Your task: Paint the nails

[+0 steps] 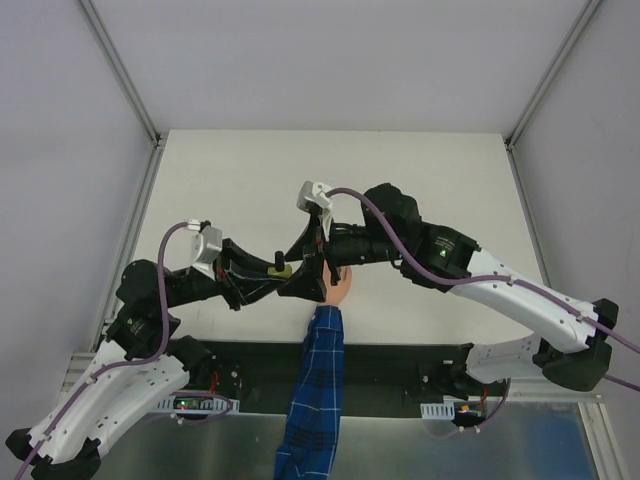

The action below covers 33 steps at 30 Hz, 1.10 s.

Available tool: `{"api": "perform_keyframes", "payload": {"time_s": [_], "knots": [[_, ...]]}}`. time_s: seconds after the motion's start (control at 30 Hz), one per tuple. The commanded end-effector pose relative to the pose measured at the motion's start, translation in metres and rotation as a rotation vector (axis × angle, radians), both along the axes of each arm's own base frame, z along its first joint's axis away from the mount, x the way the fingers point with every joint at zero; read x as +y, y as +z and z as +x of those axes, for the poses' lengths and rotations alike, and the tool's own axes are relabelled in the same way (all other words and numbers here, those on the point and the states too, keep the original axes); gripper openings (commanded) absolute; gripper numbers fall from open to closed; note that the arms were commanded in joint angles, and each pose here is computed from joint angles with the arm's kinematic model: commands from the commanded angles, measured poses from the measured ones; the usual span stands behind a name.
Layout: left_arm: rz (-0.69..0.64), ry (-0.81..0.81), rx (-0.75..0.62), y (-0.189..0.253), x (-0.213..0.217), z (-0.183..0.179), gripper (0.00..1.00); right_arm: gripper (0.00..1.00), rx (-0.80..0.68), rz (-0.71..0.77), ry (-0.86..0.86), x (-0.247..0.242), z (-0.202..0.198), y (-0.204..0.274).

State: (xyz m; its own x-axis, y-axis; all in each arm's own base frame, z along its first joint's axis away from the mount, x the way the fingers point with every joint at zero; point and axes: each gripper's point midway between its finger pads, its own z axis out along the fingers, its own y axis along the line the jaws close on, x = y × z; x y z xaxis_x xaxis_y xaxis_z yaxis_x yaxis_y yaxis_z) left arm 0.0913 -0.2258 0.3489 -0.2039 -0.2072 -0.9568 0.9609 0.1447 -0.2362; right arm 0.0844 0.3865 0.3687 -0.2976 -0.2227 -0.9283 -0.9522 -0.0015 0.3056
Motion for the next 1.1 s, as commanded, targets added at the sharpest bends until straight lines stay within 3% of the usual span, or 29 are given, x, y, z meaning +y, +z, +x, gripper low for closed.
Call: {"api": "perform_keyframes", "payload": {"time_s": [0.0,0.13,0.2,0.33,0.87,1.07], "knots": [[-0.023,0.122,-0.083,0.016,0.011,0.012,0.0,0.8,-0.023,0.013,-0.146,-0.017,0.014,0.026],[-0.015,0.174,-0.097,0.014,0.015,0.019,0.0,0.81,0.002,-0.059,-0.374,-0.028,0.048,0.026],[-0.028,0.229,-0.099,0.016,0.021,0.025,0.0,0.78,0.111,-0.04,-0.488,-0.028,0.058,0.034],[-0.022,0.299,-0.108,0.014,0.028,0.034,0.0,0.71,0.123,-0.01,-0.646,-0.023,0.078,0.04],[-0.013,0.357,-0.071,0.012,0.029,0.047,0.0,0.59,0.105,-0.069,-0.612,0.028,0.073,0.036],[-0.012,0.355,-0.06,0.013,0.029,0.048,0.0,0.44,0.098,-0.099,-0.583,0.037,0.069,0.025]]}}
